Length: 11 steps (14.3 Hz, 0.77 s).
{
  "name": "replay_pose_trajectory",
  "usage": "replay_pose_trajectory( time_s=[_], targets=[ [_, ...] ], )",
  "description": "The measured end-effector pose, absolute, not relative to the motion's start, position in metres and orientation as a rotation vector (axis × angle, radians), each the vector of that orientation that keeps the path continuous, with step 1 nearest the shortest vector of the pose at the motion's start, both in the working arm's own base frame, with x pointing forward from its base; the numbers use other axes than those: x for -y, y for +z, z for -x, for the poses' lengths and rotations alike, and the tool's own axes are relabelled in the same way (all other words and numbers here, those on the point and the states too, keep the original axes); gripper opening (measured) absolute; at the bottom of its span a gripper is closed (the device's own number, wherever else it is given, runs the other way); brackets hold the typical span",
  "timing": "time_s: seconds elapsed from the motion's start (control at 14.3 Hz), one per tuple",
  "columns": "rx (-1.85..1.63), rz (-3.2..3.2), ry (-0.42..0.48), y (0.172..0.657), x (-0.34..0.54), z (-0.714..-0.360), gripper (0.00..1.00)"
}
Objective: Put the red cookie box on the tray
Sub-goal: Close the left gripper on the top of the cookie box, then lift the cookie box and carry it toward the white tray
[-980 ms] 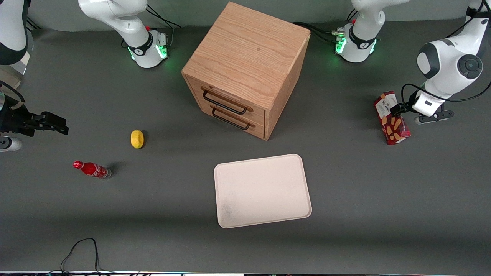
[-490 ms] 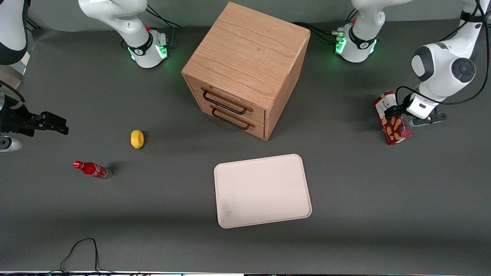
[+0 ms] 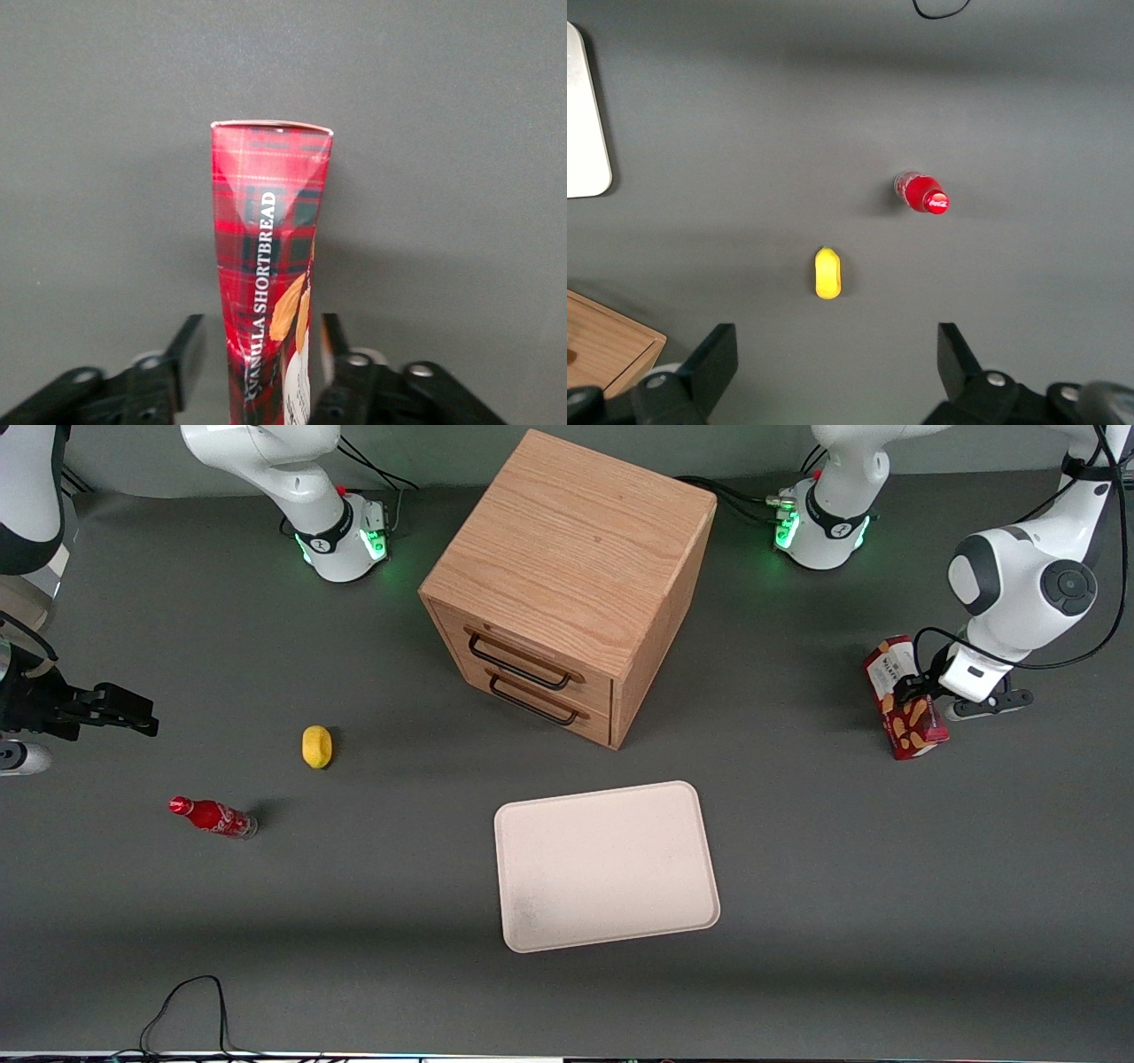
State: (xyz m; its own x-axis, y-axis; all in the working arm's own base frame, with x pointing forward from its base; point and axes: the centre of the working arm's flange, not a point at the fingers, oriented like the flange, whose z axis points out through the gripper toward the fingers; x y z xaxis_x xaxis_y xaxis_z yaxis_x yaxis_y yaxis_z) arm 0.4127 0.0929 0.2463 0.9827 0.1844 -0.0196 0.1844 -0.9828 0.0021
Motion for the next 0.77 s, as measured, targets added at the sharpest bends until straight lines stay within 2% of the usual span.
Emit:
replay_pose_trajectory(
  time_s=[0.07, 0.35, 0.77],
  targets=[
    [-0.29, -3.124, -0.03, 0.2462, -0.0929, -0.4127, 0.43],
    [-0.286, -3.124, -0.031, 0.2459, -0.0927, -0.4127, 0.04],
    [-0.284, -3.123, -0.049, 0.2473, -0.0929, -0.4137, 0.03]
  ],
)
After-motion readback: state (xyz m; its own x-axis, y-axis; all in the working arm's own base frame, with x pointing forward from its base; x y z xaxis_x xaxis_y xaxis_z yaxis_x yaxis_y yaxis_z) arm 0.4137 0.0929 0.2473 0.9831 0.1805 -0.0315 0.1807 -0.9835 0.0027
